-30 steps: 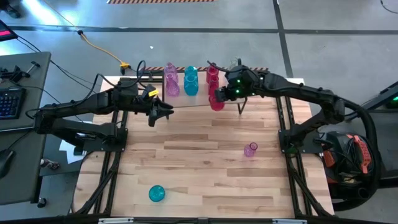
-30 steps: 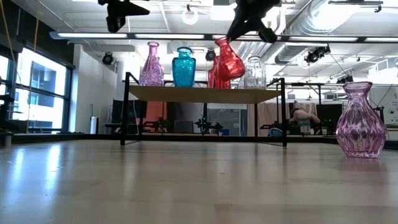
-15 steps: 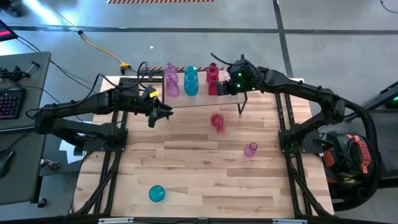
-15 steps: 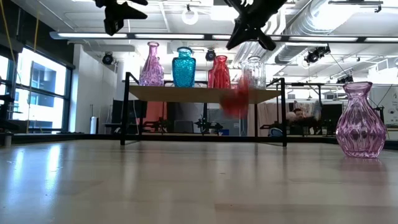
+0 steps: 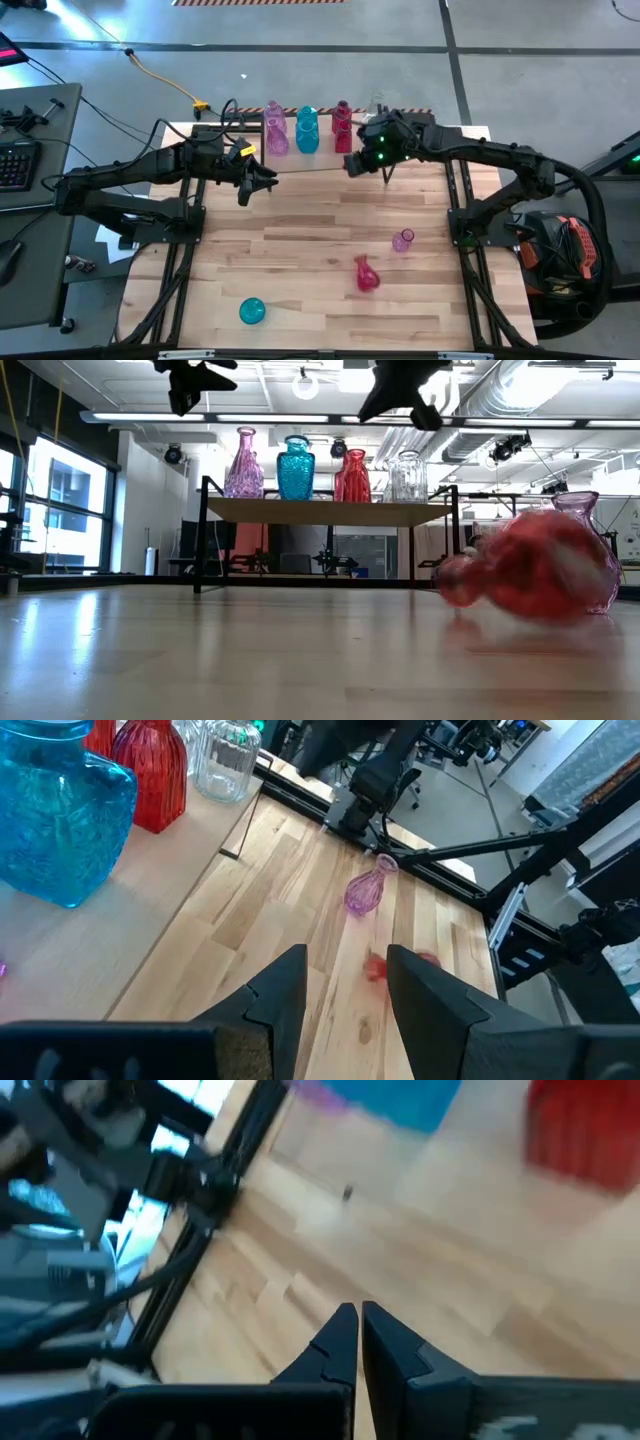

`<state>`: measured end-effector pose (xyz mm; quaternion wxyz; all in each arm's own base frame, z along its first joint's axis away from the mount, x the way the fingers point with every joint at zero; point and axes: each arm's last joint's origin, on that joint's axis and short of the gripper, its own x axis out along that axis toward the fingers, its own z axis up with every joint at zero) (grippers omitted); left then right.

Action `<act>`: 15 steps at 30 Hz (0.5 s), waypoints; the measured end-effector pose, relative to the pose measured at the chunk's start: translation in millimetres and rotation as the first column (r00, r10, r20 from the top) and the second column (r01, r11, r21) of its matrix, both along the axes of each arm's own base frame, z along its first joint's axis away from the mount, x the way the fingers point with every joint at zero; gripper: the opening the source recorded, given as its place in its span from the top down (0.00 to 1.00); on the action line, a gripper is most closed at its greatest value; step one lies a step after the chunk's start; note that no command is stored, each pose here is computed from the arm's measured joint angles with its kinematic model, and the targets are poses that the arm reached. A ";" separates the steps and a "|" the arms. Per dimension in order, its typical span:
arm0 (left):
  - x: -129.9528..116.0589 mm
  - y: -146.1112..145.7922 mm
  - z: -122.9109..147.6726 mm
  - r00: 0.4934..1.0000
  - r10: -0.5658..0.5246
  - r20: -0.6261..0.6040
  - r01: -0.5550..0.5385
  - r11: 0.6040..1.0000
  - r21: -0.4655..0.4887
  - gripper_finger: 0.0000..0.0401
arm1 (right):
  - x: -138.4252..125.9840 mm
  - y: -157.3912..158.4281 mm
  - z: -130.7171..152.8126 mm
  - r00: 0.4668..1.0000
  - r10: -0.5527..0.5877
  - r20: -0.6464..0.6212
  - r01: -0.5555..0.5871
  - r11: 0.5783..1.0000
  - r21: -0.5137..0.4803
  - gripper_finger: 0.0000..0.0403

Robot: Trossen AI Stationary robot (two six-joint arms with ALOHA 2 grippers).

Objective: Sort vases onto shelf
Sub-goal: Put the red vase on the shelf aligned with the other red vases

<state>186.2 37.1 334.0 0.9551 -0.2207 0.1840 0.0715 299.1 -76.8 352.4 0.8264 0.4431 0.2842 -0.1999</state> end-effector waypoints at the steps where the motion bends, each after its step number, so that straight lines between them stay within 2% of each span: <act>1: 0.0 0.0 0.0 1.000 0.000 0.000 0.000 1.000 0.000 0.67 | 0.8 5.1 -0.6 1.000 0.008 -0.007 -0.008 1.000 0.010 1.00; 10: -1.4 -0.2 -3.1 0.999 -0.008 -0.037 0.008 1.000 0.021 0.67 | 4.1 56.4 -5.8 0.994 0.056 -0.091 -0.060 0.997 -0.042 1.00; 15: -2.8 -0.4 -6.2 0.997 -0.010 -0.071 0.012 1.000 0.018 0.67 | 2.1 91.6 -8.6 0.988 0.092 -0.121 -0.090 0.996 0.022 1.00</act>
